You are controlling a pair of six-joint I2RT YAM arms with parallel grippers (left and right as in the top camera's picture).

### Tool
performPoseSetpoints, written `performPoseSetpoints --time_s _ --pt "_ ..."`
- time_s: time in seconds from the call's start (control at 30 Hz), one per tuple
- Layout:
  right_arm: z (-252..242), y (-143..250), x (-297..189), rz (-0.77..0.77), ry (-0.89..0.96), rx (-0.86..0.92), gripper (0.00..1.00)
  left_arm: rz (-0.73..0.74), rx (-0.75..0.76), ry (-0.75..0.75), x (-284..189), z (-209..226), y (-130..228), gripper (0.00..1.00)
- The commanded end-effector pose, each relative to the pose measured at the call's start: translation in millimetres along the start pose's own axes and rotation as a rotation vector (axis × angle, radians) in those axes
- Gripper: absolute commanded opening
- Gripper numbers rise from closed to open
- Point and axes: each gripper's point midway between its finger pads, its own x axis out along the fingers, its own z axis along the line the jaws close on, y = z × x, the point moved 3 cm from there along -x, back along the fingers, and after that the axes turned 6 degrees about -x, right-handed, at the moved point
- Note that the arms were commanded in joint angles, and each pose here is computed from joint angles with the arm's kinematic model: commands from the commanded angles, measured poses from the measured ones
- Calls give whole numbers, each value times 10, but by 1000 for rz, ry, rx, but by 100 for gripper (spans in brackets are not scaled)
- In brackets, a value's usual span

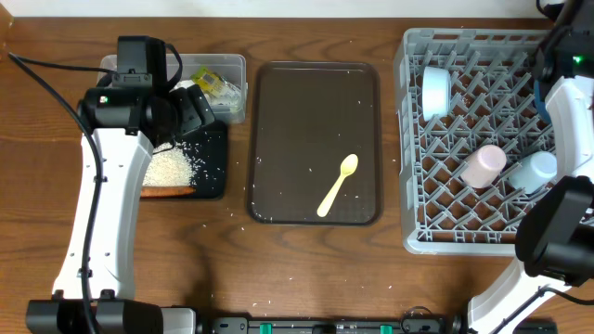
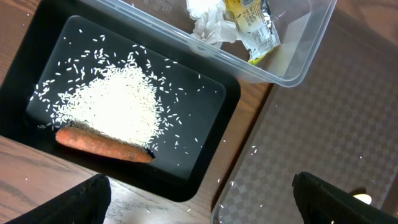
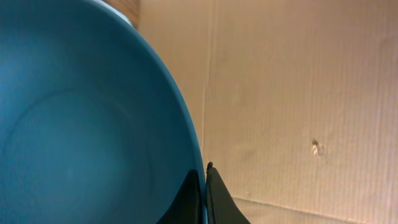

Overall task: Sort waste into correct bins and load items into the dishwasher rack
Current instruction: 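Release the bowl and raise the right gripper out of the rack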

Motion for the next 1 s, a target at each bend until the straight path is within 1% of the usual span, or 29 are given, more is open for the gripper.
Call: performPoseSetpoints --time_s 0.0,0.3,0.33,0.37,0.43,0.5,0.57,0.67,0.73,0.77,0.8,0.87,0.93,0.97 --pt "273 -169 -58 -57 -73 -95 1 -4 -2 -18 16 33 -18 96" --pt "483 -508 -392 -134 -94 -160 1 -4 -2 -18 16 33 -18 96" --pt "516 -544 -438 -143 -100 -172 5 -4 -2 -18 16 33 -18 96" --pt "557 -586 -496 -154 -107 -182 11 -4 -2 -18 16 33 -18 96" --pt "609 -642 -569 -170 -118 -184 14 -4 -2 -18 16 33 -18 96" --pt "634 -688 -595 -195 -131 -166 19 -4 -2 -18 16 33 -18 96" --pt "645 -712 -594 -214 -146 -132 22 -4 -2 -18 16 33 -18 96" --pt "611 -670 -532 -199 -152 -31 22 -4 -2 -18 16 33 -18 96" --pt "578 -605 -457 -176 -156 57 25 -4 -2 -18 16 33 -18 96" --pt "558 -558 -407 -160 -160 112 31 -4 -2 -18 16 33 -18 96" --pt "543 -521 -369 -148 -161 153 39 -4 -2 -18 16 33 -18 96" --pt "511 -445 -292 -123 -164 240 59 -4 -2 -18 16 33 -18 96" --pt "488 -393 -238 -110 -168 297 84 -4 -2 -18 16 33 -18 96" --pt "480 -383 -224 -110 -171 317 99 -4 -2 -18 16 33 -18 96"
